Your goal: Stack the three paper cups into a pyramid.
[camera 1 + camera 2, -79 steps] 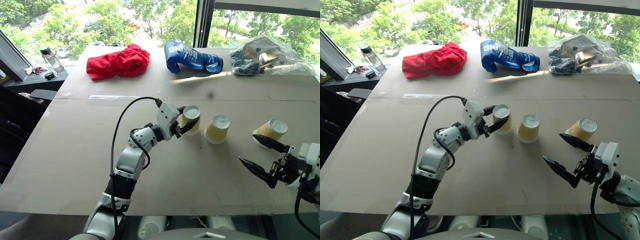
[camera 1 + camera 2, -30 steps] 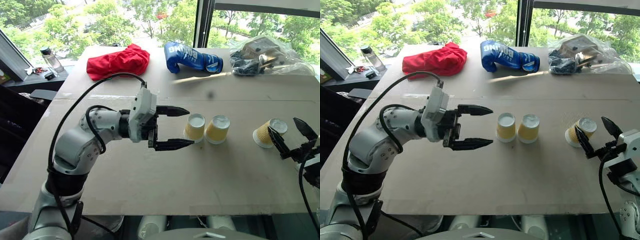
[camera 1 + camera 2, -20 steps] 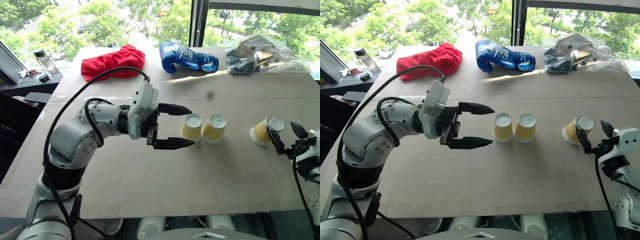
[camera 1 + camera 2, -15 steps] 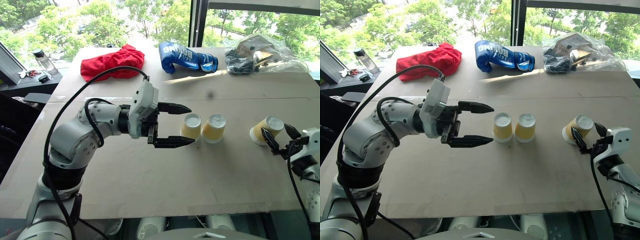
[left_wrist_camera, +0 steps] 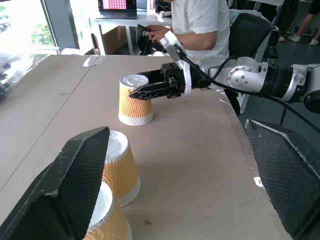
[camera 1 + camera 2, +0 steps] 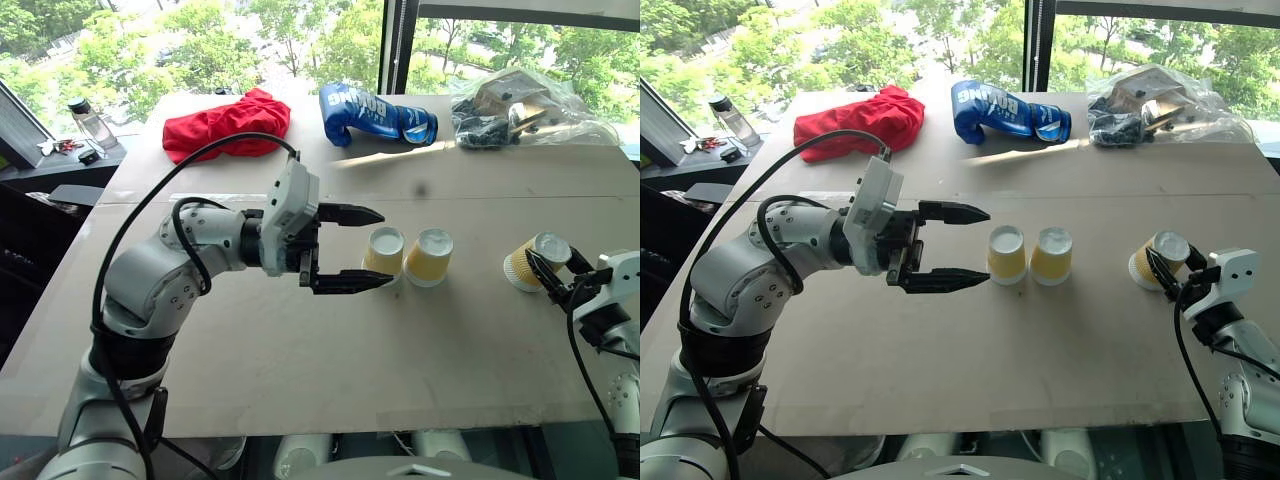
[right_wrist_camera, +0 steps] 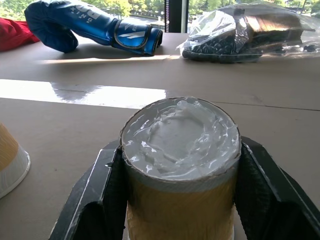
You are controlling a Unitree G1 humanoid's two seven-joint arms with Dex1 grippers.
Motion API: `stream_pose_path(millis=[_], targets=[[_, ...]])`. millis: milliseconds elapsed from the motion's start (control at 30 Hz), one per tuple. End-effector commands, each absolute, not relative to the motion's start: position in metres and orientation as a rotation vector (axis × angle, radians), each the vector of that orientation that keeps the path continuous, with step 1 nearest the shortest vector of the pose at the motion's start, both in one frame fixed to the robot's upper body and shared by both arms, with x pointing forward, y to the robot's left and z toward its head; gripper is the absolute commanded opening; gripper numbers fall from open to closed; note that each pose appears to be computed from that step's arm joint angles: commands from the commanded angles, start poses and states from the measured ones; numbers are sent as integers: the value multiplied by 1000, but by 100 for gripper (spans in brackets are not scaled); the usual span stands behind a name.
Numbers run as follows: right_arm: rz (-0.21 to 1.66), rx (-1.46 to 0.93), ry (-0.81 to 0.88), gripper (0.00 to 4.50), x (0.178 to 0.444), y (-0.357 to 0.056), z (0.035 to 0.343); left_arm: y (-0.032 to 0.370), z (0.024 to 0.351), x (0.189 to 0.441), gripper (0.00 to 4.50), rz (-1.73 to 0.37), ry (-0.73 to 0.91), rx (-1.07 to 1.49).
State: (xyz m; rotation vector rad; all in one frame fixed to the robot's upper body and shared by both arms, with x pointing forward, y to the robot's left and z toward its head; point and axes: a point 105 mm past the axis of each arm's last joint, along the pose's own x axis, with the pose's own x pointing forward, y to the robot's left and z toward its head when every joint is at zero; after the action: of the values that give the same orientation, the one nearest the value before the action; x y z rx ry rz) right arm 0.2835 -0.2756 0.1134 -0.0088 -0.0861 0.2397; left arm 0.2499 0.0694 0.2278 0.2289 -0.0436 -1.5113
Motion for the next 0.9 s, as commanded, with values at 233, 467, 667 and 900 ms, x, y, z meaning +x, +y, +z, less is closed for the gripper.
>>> stream_pose_path(millis=[233, 467, 667, 900], targets=[[337, -83, -179, 208, 286, -259, 147, 81, 231, 269, 450, -1382, -81, 309], [625, -53, -224, 208, 284, -206, 199, 102, 227, 281, 450, -1321, -61, 367], [895, 15, -177, 208, 277, -147, 228, 116, 219, 286, 450, -1263, -38, 383], [983, -17, -139, 208, 280, -124, 231, 120, 219, 284, 450, -1227, -43, 379]])
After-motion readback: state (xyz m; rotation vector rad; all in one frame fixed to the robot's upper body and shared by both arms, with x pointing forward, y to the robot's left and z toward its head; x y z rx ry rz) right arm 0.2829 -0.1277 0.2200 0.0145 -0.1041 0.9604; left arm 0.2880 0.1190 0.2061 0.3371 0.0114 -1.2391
